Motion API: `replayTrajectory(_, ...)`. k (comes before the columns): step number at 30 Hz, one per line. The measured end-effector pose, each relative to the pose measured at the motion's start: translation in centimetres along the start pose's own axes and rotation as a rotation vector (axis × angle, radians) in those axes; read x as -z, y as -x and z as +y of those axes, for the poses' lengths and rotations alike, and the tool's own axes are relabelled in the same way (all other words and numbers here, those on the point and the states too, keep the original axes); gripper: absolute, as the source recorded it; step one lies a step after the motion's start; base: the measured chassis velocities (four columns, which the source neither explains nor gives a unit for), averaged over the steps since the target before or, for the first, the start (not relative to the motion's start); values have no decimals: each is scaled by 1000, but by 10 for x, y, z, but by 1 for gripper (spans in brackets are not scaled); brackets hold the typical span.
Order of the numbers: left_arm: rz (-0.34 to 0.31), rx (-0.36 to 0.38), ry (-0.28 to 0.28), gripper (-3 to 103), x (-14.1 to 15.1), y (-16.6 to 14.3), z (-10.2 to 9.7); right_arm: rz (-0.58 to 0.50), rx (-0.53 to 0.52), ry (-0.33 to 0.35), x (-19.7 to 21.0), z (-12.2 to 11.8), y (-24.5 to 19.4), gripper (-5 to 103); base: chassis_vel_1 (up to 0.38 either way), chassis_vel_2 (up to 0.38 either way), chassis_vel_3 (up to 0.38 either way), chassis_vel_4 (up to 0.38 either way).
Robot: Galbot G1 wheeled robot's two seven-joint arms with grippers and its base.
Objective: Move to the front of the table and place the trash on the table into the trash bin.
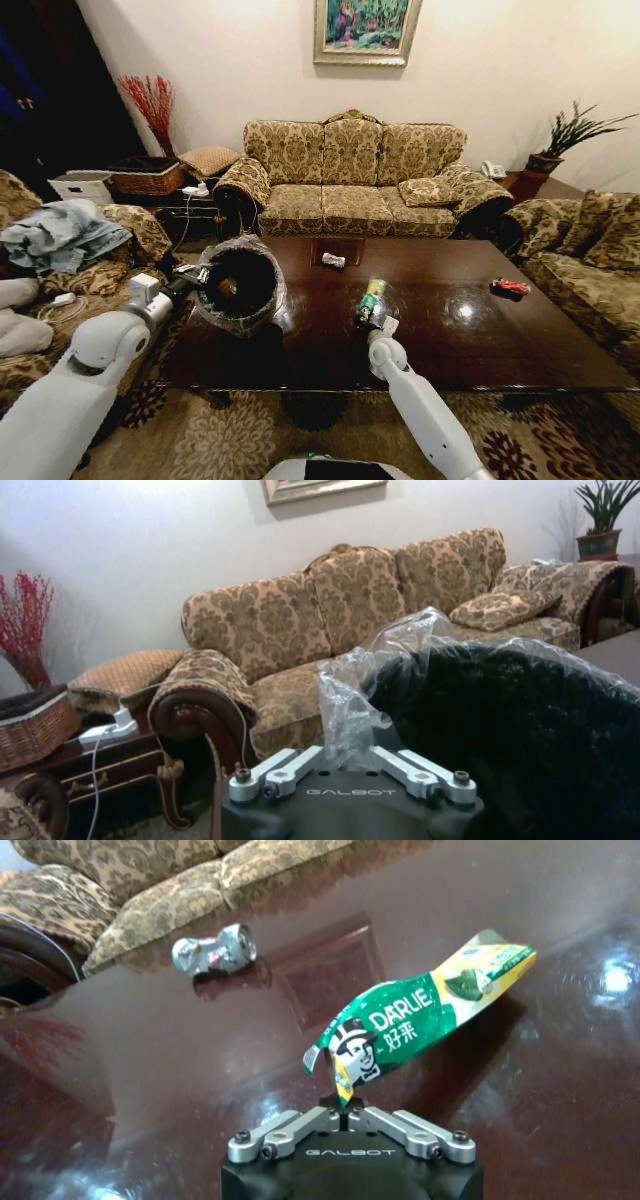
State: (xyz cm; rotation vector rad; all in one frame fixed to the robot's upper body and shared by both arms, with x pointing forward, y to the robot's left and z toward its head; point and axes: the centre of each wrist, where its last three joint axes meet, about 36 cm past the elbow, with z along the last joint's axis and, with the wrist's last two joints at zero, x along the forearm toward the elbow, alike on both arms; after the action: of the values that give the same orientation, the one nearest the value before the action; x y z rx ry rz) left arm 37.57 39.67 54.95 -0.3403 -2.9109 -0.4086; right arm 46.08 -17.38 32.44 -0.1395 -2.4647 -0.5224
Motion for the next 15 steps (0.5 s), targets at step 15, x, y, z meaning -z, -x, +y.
replayTrajectory(15,13,-2,0,3,-5,3,0,-383,624,-169,51,18,-112,0,0,0,0,0)
